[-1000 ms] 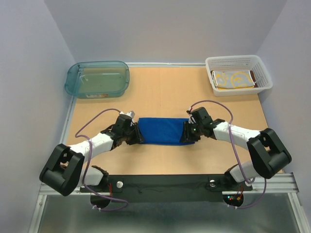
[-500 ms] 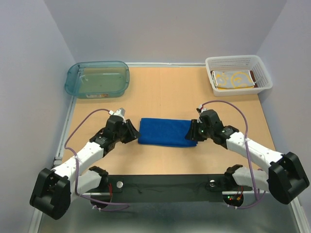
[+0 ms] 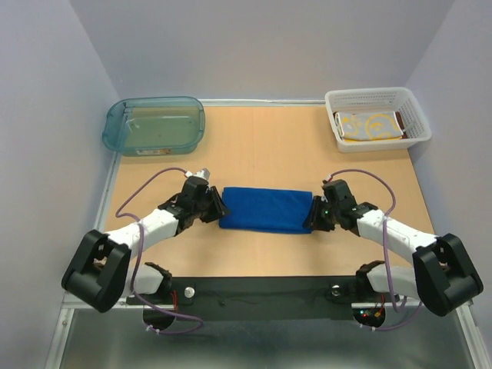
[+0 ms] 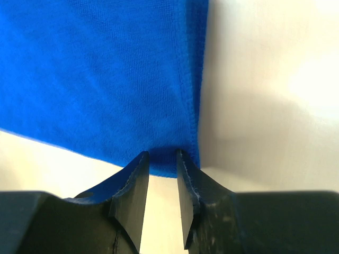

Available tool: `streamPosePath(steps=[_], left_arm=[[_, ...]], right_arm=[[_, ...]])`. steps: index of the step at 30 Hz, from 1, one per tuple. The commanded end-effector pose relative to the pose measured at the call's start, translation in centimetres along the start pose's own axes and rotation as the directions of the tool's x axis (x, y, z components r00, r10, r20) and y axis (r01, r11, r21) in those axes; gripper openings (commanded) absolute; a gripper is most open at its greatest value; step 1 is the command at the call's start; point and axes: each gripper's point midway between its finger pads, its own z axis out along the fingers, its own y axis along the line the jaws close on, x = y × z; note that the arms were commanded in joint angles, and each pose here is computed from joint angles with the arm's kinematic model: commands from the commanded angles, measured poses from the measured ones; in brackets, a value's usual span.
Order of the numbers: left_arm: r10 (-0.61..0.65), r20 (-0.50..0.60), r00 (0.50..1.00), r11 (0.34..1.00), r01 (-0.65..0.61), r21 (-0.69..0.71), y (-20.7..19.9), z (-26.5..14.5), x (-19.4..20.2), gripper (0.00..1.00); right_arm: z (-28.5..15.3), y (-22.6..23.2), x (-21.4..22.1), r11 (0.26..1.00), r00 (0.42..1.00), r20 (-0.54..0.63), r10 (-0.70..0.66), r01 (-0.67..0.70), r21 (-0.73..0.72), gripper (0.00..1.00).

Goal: Fold and stack the towels
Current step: Fold the towel

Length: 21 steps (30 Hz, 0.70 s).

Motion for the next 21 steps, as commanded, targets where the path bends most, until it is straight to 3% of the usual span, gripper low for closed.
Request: streamPosePath(steps=[1, 7, 16, 19, 21], left_arm=[[-0.027, -0.024, 0.999, 0.999, 0.026, -0.03, 1.7, 1.8, 1.4, 0.37], [-0.08, -0.018, 0.997, 0.994, 0.078, -0.08, 3.7, 2.5, 1.6, 0.29], [-0.142, 0.119, 0.983, 0.971, 0.161, -0.176, 8.1, 0.8, -3.9, 0.29], [-0.143, 0.177, 0.974, 0.964, 0.178, -0.196, 9.1, -0.4, -6.5, 0.3], [-0.091, 0.207, 0.974, 0.973, 0.131, -0.192, 8.0, -1.6, -8.5, 0.39]], right_arm=[[0.6, -2.9, 1.5, 0.993, 0.992, -0.057, 0.109, -0.106, 0.06, 0.34], [1.4, -4.3, 2.2, 0.987, 0.985, -0.094, 0.143, -0.135, 0.085, 0.34], [2.6, -0.8, -1.6, 0.995, 0.994, -0.077, 0.078, -0.081, -0.049, 0.34], [2.6, 1.2, -3.3, 0.992, 0.996, -0.077, 0.049, -0.057, -0.113, 0.36], [1.9, 1.9, -4.8, 0.991, 0.999, -0.031, 0.024, -0.028, -0.129, 0.41]])
